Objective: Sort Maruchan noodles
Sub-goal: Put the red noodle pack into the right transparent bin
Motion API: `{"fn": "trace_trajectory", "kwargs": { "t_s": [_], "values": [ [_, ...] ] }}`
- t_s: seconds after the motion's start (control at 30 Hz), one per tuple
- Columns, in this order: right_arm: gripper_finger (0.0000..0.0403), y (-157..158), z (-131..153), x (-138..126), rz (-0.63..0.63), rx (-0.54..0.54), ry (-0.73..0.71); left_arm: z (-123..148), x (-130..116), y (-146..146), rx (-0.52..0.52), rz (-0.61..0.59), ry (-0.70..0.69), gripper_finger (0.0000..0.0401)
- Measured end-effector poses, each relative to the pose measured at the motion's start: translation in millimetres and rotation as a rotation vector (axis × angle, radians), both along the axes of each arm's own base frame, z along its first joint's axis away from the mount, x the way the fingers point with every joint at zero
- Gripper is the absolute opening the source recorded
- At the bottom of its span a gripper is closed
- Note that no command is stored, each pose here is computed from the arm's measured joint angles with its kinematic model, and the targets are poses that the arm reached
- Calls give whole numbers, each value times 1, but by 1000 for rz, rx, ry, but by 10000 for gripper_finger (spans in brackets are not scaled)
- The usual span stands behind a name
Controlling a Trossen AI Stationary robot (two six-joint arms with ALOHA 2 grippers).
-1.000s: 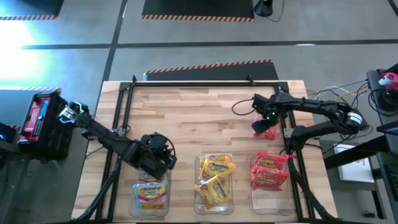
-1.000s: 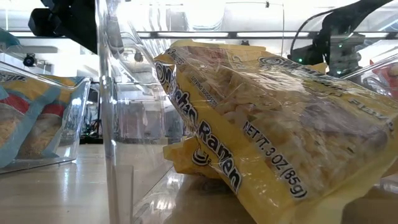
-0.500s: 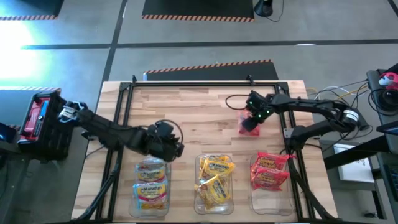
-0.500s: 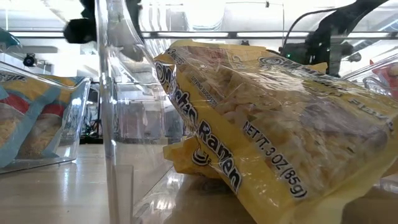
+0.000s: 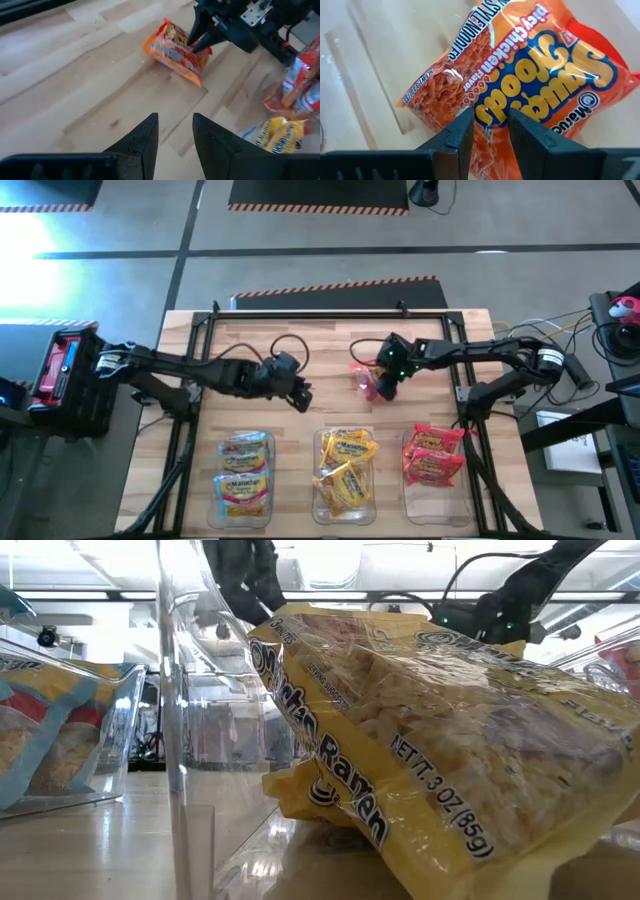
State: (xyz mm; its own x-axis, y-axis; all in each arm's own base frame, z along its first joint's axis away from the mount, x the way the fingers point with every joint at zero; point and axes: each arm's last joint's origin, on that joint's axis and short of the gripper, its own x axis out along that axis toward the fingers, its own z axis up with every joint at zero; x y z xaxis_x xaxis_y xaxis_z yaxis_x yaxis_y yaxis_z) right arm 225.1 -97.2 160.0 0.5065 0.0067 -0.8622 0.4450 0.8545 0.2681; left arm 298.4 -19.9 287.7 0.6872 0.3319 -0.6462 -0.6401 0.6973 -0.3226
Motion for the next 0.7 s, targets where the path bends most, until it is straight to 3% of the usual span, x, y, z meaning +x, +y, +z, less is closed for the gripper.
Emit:
{"fn": "trace_trajectory", "kwargs": {
  "t_s": [0.13,0.2,0.4,0.5,0.7],
  "values": [
    [114,5,-2,11,105,-68,-52,-5,0,16,-18,-22,27,103],
    [114,5,0,12,80,-58,-63,-9,-1,23,-38,-25,44,103],
    [114,4,17,15,-327,194,-93,-28,-3,42,-84,-41,58,103],
    [114,8,18,18,-456,282,-103,-33,-1,52,-101,-71,1,103],
    [114,9,6,26,-610,308,-85,-35,-1,71,-84,-91,-35,103]
  ]
}}
